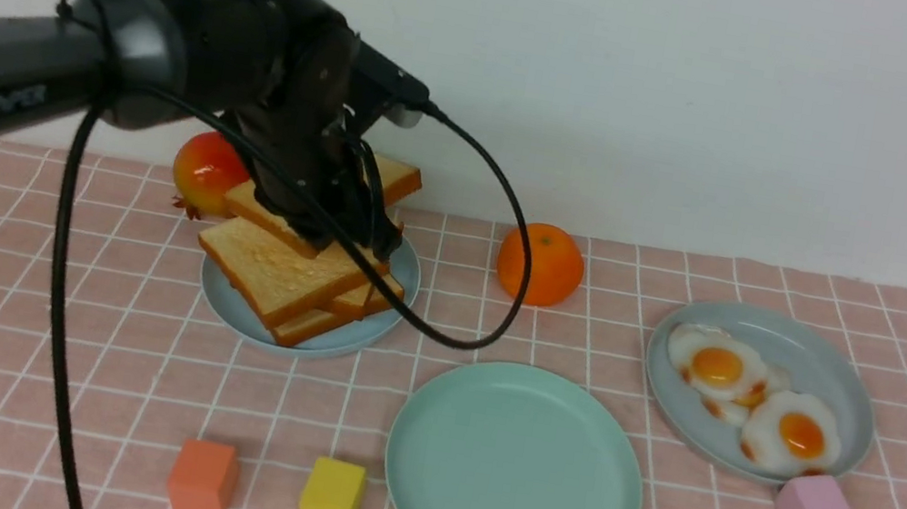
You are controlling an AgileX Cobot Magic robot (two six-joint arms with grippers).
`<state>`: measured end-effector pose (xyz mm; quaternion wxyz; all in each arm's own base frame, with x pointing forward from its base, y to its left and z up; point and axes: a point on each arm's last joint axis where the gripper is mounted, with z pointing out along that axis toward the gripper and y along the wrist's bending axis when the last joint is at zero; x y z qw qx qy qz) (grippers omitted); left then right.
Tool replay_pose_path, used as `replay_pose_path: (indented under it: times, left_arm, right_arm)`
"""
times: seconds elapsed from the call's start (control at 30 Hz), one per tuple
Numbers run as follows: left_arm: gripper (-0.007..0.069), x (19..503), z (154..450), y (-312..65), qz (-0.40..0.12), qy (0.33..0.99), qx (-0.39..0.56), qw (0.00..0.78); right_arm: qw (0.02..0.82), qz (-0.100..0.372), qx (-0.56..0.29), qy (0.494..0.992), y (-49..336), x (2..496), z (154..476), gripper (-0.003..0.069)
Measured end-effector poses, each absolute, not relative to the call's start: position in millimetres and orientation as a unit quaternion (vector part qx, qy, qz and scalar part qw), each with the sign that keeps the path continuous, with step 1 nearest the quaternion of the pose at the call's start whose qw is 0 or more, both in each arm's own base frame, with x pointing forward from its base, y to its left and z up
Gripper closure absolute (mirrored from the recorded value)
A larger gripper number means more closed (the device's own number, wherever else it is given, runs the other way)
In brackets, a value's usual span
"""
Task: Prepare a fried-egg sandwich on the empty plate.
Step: Use the left arm to put a slice of bread into the empty plate in the middle
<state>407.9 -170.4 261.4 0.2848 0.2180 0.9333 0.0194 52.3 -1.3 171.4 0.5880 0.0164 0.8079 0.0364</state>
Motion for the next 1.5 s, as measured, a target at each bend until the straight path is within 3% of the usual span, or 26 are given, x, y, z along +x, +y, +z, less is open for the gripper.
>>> replay_pose_path:
  times: [0.37,0.53,0.67,0.87,1.2,1.5]
  left_arm:
    - [0.0523,381.0,299.6,-164.2,-0.006,0.939,0.2,0.279]
    - [0.0539,333.9,309.0,-184.2,-0.022,0.934,0.235,0.267]
    - [0.0539,283.0,287.1,-223.2,-0.031,0.921,0.309,0.233]
    - [0.0539,250.1,262.5,-267.8,-0.037,0.888,0.392,0.237]
    - [0.0539,250.6,259.1,-278.7,-0.066,0.883,0.389,0.255]
    - [0.054,259.9,225.1,-292.8,-0.069,0.883,0.398,0.238]
  right_arm:
    - [0.588,0.036,0.016,0.808,-1.3,52.3,171.3,0.0419]
    - [0.588,0.036,0.016,0.808,-1.3,52.3,171.3,0.0419]
    - [0.588,0.036,0.016,0.808,-1.3,52.3,171.3,0.0419]
    - [0.588,0.036,0.016,0.808,-1.3,52.3,171.3,0.0419]
    - [0.588,0.036,0.016,0.808,-1.3,52.3,171.3,0.0419]
    - [0.588,0.036,0.016,0.808,-1.3,52.3,171.3,0.0419]
